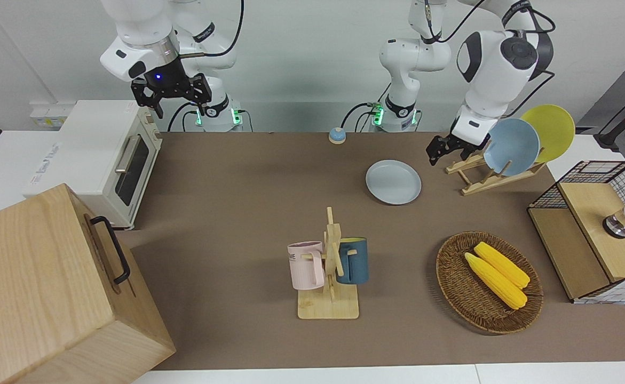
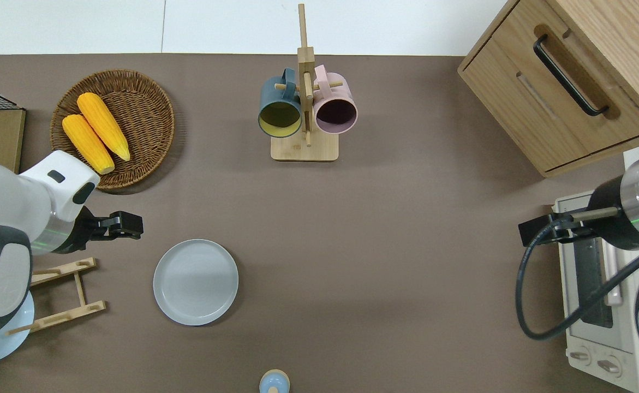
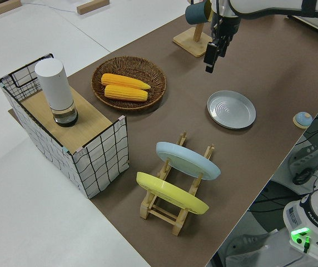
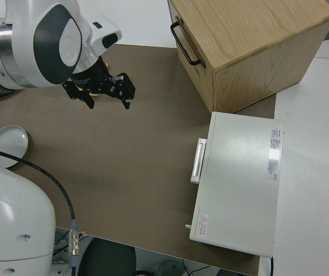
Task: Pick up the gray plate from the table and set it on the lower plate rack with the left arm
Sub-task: 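Move the left gripper to the rim of the gray plate, then close the left gripper on the gray plate's rim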
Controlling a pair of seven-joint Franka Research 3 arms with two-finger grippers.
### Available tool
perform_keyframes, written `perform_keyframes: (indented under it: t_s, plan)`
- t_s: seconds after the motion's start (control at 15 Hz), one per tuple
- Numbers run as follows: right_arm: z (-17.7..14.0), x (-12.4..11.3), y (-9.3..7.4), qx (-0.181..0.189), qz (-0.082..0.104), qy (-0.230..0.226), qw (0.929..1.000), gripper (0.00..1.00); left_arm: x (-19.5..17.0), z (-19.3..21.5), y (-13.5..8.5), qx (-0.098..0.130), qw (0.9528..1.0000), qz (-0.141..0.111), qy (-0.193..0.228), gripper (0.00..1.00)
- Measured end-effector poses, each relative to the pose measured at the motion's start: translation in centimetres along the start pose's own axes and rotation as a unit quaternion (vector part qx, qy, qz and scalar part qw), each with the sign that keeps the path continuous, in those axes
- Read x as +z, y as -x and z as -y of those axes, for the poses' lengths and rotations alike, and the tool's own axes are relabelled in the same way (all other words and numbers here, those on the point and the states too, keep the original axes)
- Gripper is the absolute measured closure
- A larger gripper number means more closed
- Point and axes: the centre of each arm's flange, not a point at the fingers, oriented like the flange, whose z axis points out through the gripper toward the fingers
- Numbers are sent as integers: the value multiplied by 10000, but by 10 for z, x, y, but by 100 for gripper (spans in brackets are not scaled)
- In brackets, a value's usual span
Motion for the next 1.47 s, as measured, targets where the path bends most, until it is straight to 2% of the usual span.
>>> perform_keyframes:
  t_s: [0.4,0.6,0.87,1.47]
  plan:
    - [0,0,0,0,0,0,10000,1,66,2,5,-13,9985,526,-134,0]
    - [0,0,0,0,0,0,10000,1,94,2,3,-21,9976,675,-171,0]
    - [0,0,0,0,0,0,10000,1,139,3,6,-33,9943,1033,-262,1]
    - [0,0,0,0,0,0,10000,1,193,2,13,-35,9866,1587,-377,1]
